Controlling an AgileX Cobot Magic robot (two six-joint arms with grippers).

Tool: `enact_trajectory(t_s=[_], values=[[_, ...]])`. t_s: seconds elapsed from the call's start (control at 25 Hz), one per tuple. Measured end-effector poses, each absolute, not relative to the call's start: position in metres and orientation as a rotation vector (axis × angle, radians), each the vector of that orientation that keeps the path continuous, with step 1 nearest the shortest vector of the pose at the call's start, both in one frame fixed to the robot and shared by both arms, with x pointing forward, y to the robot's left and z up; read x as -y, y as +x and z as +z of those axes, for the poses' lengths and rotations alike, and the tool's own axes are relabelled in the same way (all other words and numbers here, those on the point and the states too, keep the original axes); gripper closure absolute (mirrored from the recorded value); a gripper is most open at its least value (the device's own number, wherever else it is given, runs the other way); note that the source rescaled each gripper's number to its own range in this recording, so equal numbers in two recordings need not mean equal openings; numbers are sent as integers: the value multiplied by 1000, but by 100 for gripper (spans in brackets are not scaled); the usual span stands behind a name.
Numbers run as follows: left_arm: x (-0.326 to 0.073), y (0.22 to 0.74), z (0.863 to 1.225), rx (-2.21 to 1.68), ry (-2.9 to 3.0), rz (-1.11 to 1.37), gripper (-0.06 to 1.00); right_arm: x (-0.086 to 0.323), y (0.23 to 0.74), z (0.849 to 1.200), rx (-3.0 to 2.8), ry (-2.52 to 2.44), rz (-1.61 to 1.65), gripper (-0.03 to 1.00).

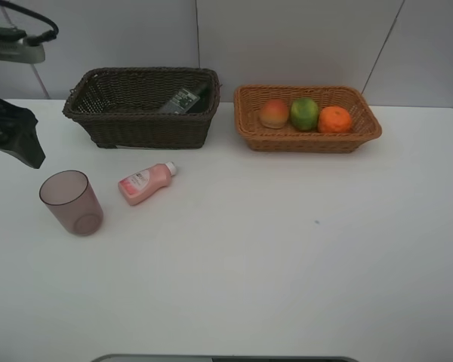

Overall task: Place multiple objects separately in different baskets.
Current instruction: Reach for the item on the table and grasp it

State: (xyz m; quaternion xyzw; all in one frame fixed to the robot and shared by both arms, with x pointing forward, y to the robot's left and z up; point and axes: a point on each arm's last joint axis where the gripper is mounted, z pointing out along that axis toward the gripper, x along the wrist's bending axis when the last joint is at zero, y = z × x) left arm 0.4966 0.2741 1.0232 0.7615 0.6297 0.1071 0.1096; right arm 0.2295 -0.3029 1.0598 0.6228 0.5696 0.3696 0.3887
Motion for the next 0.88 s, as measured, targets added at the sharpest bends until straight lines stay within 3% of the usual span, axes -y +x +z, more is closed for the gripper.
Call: enact_trajectory(t_s=[0.88], values=[[-268, 528, 941, -1823, 2317, 213, -6, 303, 229, 1060, -1449, 1584, 940, -3]])
